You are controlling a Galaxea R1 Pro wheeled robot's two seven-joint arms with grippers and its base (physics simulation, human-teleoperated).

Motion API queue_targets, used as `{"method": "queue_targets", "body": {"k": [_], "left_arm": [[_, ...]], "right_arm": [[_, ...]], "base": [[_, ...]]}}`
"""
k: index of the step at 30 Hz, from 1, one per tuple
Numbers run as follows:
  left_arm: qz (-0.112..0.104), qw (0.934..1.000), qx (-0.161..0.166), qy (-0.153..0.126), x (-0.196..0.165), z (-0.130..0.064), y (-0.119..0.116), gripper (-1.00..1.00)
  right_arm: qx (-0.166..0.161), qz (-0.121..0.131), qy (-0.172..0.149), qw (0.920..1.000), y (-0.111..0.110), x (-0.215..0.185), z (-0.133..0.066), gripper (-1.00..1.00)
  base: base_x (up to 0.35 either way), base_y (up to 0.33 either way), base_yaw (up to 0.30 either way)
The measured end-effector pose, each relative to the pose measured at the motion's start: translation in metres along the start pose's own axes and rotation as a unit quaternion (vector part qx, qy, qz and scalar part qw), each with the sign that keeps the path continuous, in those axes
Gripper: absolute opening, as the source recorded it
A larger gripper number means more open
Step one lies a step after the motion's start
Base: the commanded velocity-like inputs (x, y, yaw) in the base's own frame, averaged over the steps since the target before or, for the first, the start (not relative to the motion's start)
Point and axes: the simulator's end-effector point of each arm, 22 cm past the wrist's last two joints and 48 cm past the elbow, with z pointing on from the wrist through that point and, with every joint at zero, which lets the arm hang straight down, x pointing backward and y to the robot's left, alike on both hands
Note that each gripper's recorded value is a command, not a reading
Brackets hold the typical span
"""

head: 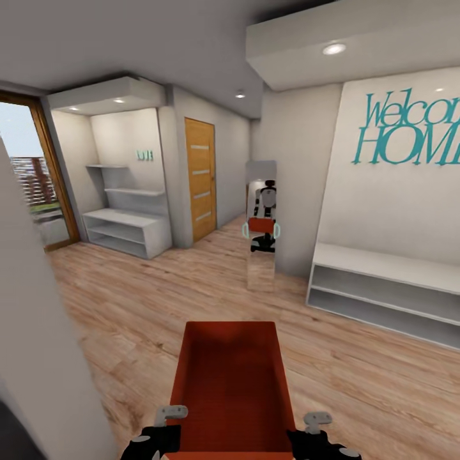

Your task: Move the two storage containers from the living room to the garage. In the garage, place one container on the floor and stack the other container on top of it (either order is fine).

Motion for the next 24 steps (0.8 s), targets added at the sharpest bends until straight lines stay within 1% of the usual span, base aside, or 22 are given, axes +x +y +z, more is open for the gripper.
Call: {"method": "queue_targets", "body": {"k": [16, 24], "left_arm": [[0.000, 1.0000, 0.000, 0.000, -0.0001, 0.0000, -0.0007, -1.00], [0.000, 1.0000, 0.000, 0.000, -0.0001, -0.0001, -0.0006, -1.00]], "right_arm": [[0.000, 0.000, 0.000, 1.0000, -0.0007, -0.0001, -0.0002, -1.00], [0.000, 0.000, 0.000, 1.0000, -0.0005, -0.0001, -0.0001, -1.00]], "base": [[0.327, -0.081, 0.006], [0.327, -0.095, 0.214]]}}
